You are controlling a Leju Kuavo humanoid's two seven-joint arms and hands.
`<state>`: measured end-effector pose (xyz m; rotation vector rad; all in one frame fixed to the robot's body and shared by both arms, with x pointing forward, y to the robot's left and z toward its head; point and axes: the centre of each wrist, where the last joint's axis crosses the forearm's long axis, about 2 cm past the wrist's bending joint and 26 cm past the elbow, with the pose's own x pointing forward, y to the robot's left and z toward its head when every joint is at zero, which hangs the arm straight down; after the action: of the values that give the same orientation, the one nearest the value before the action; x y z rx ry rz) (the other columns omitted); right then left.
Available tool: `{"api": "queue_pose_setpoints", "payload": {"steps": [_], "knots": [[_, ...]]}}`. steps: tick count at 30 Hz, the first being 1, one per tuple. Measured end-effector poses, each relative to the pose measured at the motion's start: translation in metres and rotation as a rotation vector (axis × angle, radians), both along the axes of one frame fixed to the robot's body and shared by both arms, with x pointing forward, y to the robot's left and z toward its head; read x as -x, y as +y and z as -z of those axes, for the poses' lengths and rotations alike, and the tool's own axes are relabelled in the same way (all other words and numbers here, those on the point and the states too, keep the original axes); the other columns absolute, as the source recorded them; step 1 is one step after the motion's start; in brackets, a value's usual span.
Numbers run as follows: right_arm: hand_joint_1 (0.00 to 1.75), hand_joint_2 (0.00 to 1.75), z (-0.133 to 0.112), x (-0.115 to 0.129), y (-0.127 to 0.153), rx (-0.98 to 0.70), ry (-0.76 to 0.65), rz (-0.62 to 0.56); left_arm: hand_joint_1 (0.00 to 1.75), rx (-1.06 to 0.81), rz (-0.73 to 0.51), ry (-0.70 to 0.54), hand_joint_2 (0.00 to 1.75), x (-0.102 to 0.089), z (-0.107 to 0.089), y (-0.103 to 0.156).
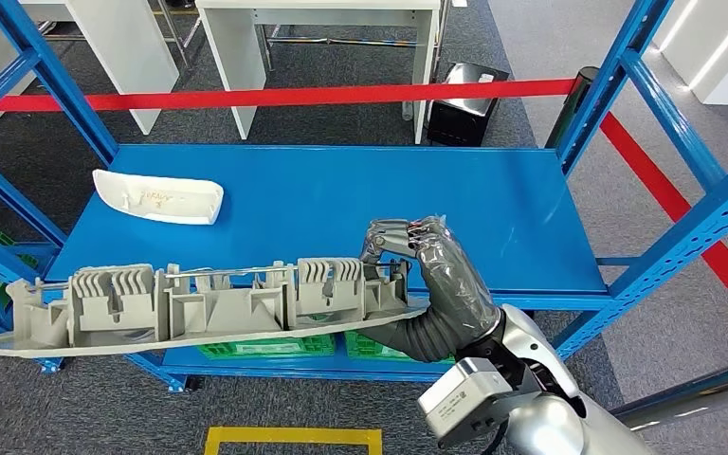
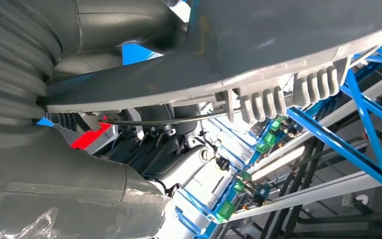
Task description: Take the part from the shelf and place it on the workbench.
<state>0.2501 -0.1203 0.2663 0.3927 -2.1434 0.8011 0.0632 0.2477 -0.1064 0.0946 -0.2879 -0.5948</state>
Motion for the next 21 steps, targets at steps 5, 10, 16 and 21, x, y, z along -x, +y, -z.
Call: {"api": "queue_pose_setpoints", "payload": {"steps": [5,10,16,21], "knots": [[1.75,1.75,-0.0003,0.005,-0.0032,-0.004,-0.001,0.006,0.0,0.003,0.0,-0.001,1.75,-0.0007,-0.0002,-0.0008],[1.75,1.75,0.0049,0.0081,-0.0064,0.006,0.015,0.011,0.0,0.005,0.0,0.003,1.75,0.0008,-0.0001,-0.002],[1.75,1.75,0.0052,0.0091,-0.0077,0.01,0.012,0.011,0.0,0.01,0.001,0.006,1.75,0.0003,-0.0003,-0.0037],[1.75,1.75,0.0052,0.0102,-0.0079,0.013,0.006,0.013,0.0,0.009,0.001,0.009,1.75,0.0003,-0.0003,-0.004]]}}
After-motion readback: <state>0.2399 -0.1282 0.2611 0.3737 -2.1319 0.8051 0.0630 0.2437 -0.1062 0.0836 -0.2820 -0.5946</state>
